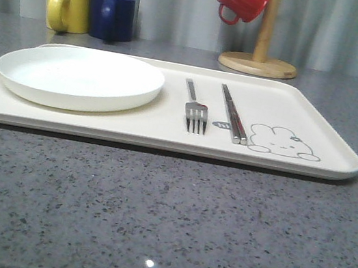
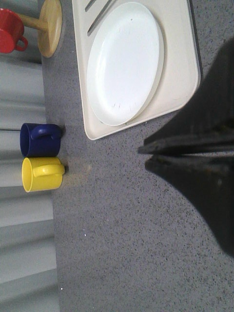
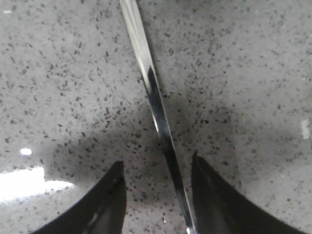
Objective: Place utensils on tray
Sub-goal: 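Move the right gripper to the spoon and grasp it, then lower the spoon onto the tray beside the chopsticks and release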
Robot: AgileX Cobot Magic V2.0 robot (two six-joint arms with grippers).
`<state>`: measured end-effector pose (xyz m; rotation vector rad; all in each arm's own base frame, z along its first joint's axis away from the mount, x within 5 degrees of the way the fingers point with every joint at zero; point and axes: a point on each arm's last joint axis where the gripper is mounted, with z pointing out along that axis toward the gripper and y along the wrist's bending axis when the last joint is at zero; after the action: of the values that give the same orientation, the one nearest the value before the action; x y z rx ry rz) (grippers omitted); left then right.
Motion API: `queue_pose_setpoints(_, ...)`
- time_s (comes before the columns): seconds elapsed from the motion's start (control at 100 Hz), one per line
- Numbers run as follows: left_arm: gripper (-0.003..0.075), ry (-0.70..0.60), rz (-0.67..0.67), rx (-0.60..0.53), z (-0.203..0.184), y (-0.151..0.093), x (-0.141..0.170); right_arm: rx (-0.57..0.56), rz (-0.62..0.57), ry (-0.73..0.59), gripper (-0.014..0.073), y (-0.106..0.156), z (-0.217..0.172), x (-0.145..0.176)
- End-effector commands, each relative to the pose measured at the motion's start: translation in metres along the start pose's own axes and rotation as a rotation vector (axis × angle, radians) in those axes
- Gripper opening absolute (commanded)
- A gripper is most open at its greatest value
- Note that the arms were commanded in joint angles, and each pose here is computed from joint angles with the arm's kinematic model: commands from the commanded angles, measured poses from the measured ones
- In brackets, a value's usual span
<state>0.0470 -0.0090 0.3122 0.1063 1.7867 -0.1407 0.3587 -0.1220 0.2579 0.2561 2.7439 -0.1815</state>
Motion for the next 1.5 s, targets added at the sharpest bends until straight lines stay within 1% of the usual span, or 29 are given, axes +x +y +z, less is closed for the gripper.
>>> queue_pose_setpoints(0.0, -0.0019, -0.089, -0.011, 0.007, -0.002, -0.001, -0.014, 0.026, -0.004, -0.087, 0.0336, -0.007, -0.017, -0.008)
queue_pose_setpoints(0.16, -0.0019, -0.089, -0.011, 0.007, -0.002, -0.001, -0.014, 0.022, 0.009, -0.068, 0.0333, -0.011, -0.007, -0.007)
queue_pose_setpoints(0.26, -0.0019, -0.089, -0.011, 0.007, -0.002, -0.001, -0.014, 0.015, 0.024, -0.038, 0.0283, -0.014, 0.004, -0.006)
queue_pose_setpoints(0.35, -0.0019, -0.089, -0.011, 0.007, -0.002, -0.001, -0.014, 0.009, 0.029, -0.022, 0.0176, -0.014, 0.01, -0.005)
queue_pose_setpoints(0.4, -0.0019, -0.089, -0.011, 0.007, -0.002, -0.001, -0.014, 0.006, 0.033, -0.02, 0.0089, -0.014, 0.01, -0.005)
queue_pose_setpoints(0.45, -0.0019, -0.089, -0.011, 0.007, -0.002, -0.001, -0.014, 0.004, 0.034, -0.022, -0.0024, -0.014, 0.01, -0.005)
queue_pose_setpoints(0.49, -0.0019, -0.089, -0.011, 0.007, -0.002, -0.001, -0.014, 0.0, 0.037, -0.023, -0.009, -0.013, 0.01, -0.005)
queue_pose_setpoints(0.52, -0.0019, -0.089, -0.011, 0.007, -0.002, -0.001, -0.014, -0.003, 0.041, -0.024, -0.0077, -0.013, 0.009, -0.005)
queue_pose_setpoints(0.7, -0.0019, -0.089, -0.011, 0.007, -0.002, -0.001, -0.014, -0.026, 0.063, -0.056, -0.0082, -0.011, 0.002, -0.008)
queue_pose_setpoints(0.79, -0.0019, -0.089, -0.011, 0.007, -0.002, -0.001, -0.014, -0.056, 0.082, -0.099, -0.0082, -0.006, -0.015, -0.009)
queue_pose_setpoints(0.86, -0.0019, -0.089, -0.011, 0.007, -0.002, -0.001, -0.014, -0.068, 0.071, -0.138, -0.0082, 0.002, -0.035, -0.009)
queue_pose_setpoints(0.98, -0.0019, -0.089, -0.011, 0.007, -0.002, -0.001, -0.014, -0.098, 0.014, -0.227, -0.0082, 0.026, -0.076, -0.007)
queue_pose_setpoints(1.06, -0.0019, -0.089, -0.011, 0.007, -0.002, -0.001, -0.014, -0.151, -0.042, -0.279, -0.0081, 0.052, -0.103, -0.003)
queue_pose_setpoints(1.15, -0.0019, -0.089, -0.011, 0.007, -0.002, -0.001, -0.014, -0.237, -0.076, -0.297, -0.0081, 0.085, -0.123, 0.004)
queue_pose_setpoints(1.27, -0.0019, -0.089, -0.011, 0.007, -0.002, -0.001, -0.014, -0.339, -0.065, -0.276, -0.0081, 0.127, -0.133, 0.012)
queue_pose_setpoints(1.43, -0.0019, -0.089, -0.011, 0.007, -0.002, -0.001, -0.014, -0.441, -0.048, -0.26, -0.0077, 0.182, -0.133, 0.02)
queue_pose_setpoints(1.49, -0.0019, -0.089, -0.011, 0.007, -0.002, -0.001, -0.014, -0.468, -0.024, -0.253, -0.0076, 0.198, -0.129, 0.021)
